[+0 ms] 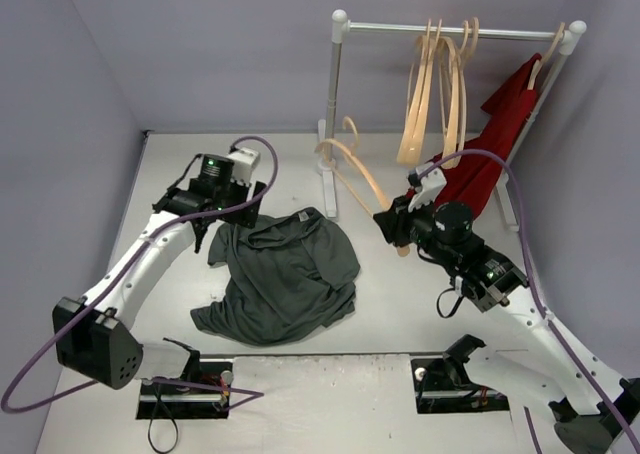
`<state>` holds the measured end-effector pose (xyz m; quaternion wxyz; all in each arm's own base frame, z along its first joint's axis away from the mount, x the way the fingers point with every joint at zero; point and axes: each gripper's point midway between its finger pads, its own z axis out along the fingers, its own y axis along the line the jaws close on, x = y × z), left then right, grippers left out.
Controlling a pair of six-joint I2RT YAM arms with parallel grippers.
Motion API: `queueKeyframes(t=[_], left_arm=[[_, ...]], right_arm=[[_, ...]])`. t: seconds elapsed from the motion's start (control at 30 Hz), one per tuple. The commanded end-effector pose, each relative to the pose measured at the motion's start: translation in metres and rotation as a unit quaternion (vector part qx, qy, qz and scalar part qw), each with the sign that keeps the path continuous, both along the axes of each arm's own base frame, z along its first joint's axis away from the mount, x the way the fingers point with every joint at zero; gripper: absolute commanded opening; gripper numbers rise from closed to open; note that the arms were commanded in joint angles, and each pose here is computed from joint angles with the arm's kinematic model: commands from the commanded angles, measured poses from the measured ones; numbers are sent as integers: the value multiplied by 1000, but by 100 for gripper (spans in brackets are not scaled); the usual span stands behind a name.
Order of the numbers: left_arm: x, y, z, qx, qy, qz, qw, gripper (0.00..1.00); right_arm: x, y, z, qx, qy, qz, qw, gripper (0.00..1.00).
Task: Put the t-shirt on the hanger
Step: Pick up the hanger from the clothesline, then place the T-shirt on the hanger.
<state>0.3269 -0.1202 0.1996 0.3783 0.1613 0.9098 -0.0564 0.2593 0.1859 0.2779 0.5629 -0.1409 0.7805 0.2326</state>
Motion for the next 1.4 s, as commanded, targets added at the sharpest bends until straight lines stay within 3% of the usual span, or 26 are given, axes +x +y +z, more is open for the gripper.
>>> queueKeyframes(t=[0.0, 0.13, 0.27, 0.43, 0.63, 1.0, 1.13, 1.37], left_arm=[[17, -22, -13, 58, -17, -78, 995, 70], [34, -30, -34, 90, 15, -90, 992, 69], [51, -39, -52, 114, 34, -111, 987, 59], [65, -34, -77, 154, 58, -103, 981, 58], [70, -28, -112, 198, 95, -107, 970, 57], [69, -20, -132, 220, 118, -103, 963, 51], [70, -19, -137, 224, 124, -101, 961, 29], [72, -17, -124, 224, 110, -95, 964, 3]], right_arm=[[-12, 13, 12, 38, -26, 42, 998, 0], [-26, 10, 5, 42, -29, 60, 997, 0], [-35, 7, 3, 46, -36, 66, 996, 0], [-43, 0, 7, 61, -46, 62, 995, 0], [-46, -9, 11, 71, -58, 43, 995, 0], [-46, -16, 13, 76, -64, 27, 995, 0], [-48, -18, 9, 72, -56, 26, 996, 0], [-49, -18, 9, 74, -55, 26, 995, 0]])
